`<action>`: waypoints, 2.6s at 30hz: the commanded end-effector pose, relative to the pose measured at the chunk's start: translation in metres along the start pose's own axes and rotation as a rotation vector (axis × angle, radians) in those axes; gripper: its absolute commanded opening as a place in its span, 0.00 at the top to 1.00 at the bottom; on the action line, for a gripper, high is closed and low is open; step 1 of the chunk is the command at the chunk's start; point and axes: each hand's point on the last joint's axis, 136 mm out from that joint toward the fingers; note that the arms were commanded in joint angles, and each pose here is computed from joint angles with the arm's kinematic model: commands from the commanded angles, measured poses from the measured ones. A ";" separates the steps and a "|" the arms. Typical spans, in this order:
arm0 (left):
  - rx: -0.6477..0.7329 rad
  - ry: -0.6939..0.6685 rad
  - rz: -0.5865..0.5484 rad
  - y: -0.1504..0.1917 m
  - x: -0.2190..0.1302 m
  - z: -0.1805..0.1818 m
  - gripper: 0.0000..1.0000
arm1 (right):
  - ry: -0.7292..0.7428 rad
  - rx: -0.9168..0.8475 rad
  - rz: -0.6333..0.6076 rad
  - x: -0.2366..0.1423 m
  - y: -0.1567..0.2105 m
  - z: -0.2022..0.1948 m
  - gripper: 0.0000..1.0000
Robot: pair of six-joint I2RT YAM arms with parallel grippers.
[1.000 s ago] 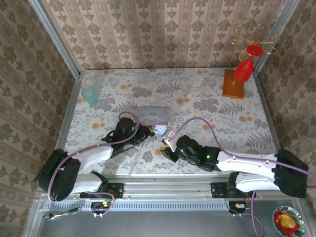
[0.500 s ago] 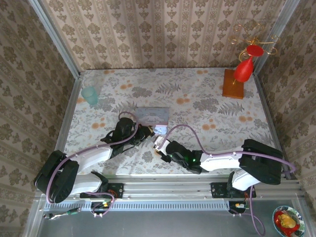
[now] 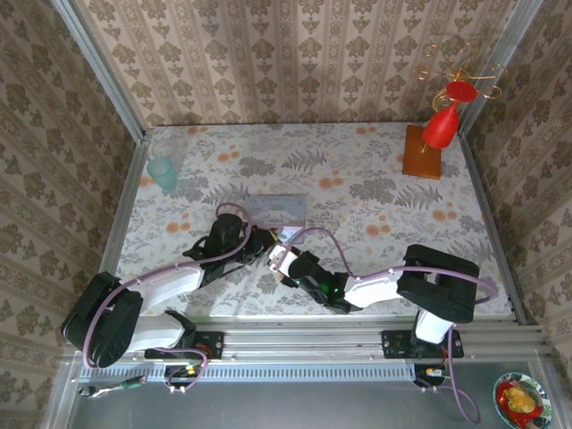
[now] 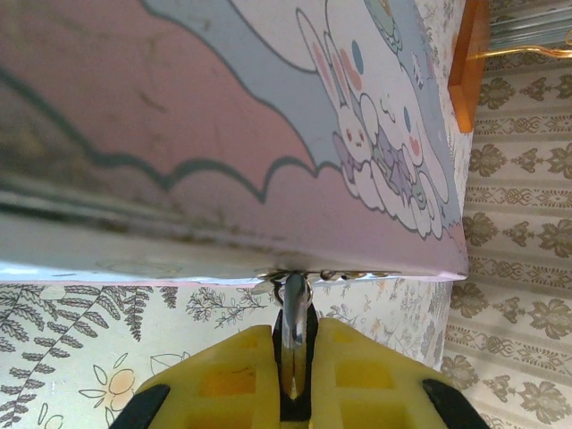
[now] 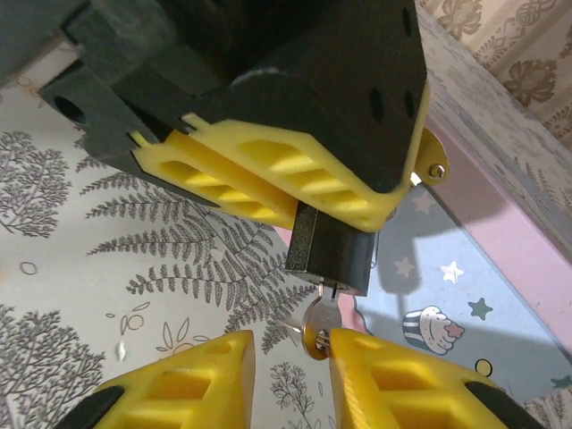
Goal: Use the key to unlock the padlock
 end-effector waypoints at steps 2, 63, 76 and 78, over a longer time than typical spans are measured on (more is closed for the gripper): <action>0.028 0.066 -0.019 -0.003 -0.004 -0.018 1.00 | 0.061 0.008 -0.056 0.005 -0.017 -0.005 0.72; 0.032 0.043 0.006 0.000 0.006 -0.014 1.00 | -0.553 1.281 0.036 0.000 -0.014 0.037 0.81; 0.030 0.044 -0.008 -0.003 0.002 -0.013 1.00 | -0.209 0.827 0.108 -0.021 0.012 -0.002 0.61; 0.030 0.047 -0.011 -0.004 0.001 -0.015 1.00 | -0.161 0.651 0.091 -0.026 0.008 -0.002 0.61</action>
Point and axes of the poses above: each hand's point on the last joint's axis, 136 mm out from that joint toward the fingers, its own x axis out along the fingers, its own z axis along the line the jaws close on, y = z × x, and after that the axes turned 11 degrees about x, right-handed
